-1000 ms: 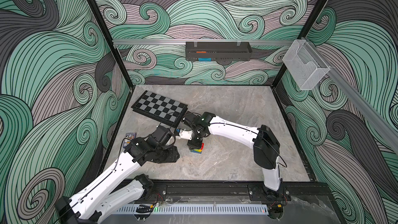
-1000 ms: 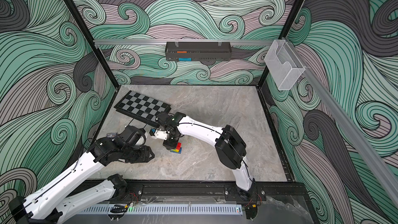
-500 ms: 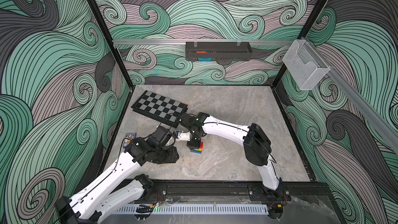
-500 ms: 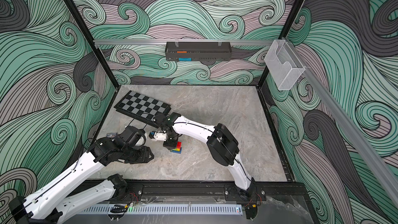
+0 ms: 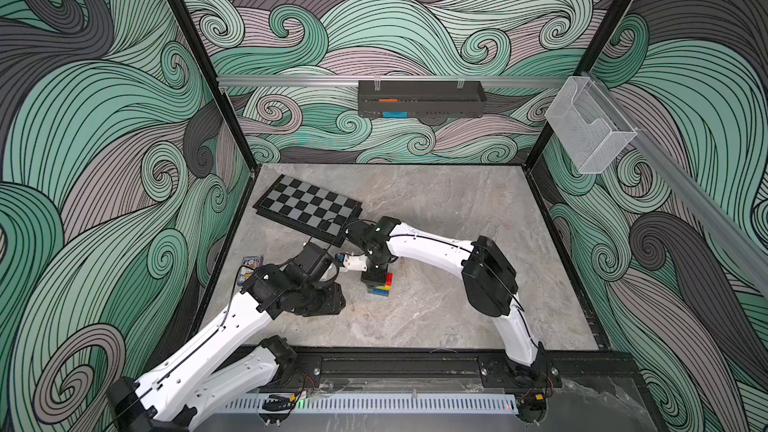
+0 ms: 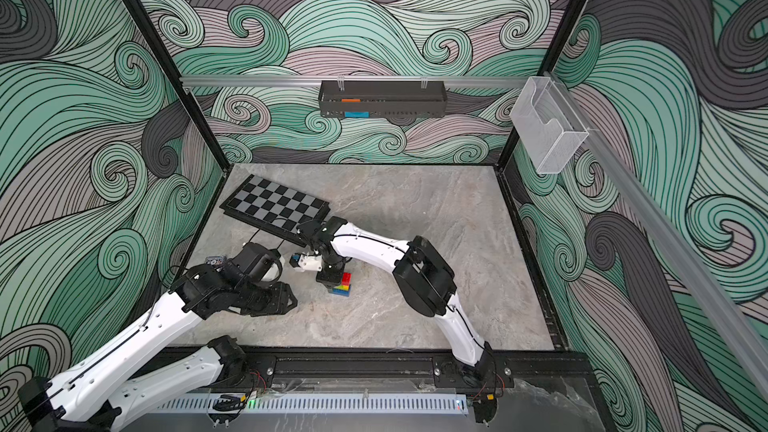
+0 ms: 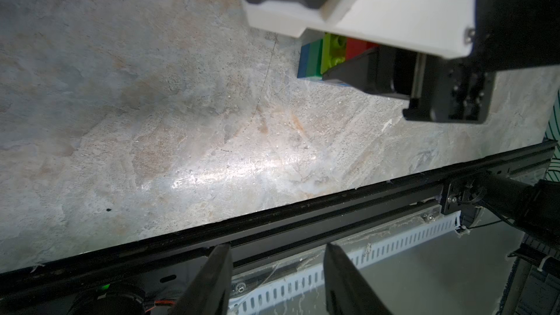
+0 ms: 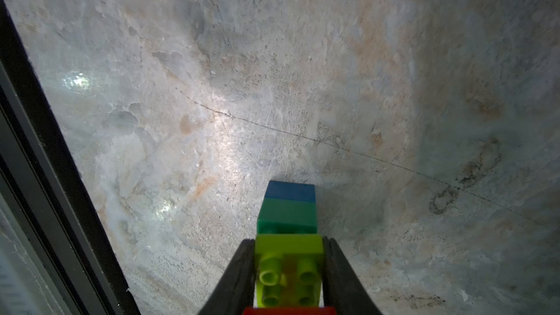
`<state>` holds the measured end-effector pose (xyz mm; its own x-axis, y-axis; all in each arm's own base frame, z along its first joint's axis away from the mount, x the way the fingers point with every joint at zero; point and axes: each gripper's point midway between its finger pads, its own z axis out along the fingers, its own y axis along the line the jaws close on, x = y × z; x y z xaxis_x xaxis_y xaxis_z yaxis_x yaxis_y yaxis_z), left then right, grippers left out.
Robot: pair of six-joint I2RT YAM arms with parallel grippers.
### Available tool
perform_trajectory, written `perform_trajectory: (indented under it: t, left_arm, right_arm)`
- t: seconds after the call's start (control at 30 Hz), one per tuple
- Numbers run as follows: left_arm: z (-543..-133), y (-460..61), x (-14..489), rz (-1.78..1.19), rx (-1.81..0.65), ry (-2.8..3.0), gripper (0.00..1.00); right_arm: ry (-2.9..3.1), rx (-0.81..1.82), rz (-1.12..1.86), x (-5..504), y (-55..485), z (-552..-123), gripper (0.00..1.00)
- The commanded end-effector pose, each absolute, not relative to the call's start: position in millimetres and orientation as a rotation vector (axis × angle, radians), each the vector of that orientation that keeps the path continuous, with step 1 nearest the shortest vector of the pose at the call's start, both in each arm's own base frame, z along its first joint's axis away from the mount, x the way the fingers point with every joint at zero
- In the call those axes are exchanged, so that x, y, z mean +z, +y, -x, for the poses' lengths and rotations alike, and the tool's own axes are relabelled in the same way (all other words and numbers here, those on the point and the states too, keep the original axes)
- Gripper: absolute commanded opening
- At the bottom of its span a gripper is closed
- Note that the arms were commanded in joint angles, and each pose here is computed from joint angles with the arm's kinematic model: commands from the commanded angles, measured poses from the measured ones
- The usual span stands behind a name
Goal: Assemble the number 5 with lego
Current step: Assemble the lego brick with the lego brick.
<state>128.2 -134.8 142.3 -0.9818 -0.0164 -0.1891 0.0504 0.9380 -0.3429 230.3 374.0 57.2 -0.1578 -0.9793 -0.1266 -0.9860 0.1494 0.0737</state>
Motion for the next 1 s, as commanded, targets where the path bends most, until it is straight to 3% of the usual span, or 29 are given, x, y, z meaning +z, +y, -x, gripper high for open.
perform_trajectory:
  t: [0.0,0.97]
  left_arm:
    - [-125,-131,140,-0.017,-0.504,2.926,0.53]
    - [-124,-131,140,-0.012,-0.512,2.922,0.53]
  right_arm:
    - [2.359,0.215,2.020,52,373,-233,0.24]
    - [2.367,0.168,2.180,12,363,-208,0.25]
